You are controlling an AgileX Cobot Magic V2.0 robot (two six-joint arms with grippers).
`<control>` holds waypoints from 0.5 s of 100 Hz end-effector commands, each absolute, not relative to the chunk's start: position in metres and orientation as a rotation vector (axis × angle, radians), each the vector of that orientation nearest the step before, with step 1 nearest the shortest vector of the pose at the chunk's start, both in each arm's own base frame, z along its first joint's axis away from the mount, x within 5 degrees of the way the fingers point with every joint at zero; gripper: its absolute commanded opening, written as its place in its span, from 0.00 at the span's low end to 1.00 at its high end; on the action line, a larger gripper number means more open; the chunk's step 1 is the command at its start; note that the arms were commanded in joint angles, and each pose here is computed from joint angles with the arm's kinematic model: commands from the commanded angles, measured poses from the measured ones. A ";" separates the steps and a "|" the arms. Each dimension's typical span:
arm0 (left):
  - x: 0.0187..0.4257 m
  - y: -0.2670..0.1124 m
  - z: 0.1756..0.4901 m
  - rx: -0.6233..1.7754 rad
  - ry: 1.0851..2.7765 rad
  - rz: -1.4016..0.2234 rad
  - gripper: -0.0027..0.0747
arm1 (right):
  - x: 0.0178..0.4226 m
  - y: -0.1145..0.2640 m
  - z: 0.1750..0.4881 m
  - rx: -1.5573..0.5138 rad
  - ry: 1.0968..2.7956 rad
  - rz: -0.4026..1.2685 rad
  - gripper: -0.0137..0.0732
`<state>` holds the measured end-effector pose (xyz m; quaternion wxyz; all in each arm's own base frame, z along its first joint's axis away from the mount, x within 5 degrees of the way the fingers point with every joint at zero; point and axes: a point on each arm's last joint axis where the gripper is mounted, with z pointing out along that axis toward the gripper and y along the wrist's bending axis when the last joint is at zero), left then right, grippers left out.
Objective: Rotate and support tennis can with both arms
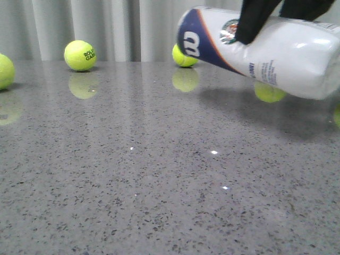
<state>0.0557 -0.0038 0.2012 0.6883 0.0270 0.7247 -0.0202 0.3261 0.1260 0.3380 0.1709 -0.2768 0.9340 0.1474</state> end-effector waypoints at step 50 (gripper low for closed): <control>0.055 -0.004 0.194 0.045 1.557 -0.056 0.01 | 0.320 0.212 0.337 -1.741 2.068 0.257 0.44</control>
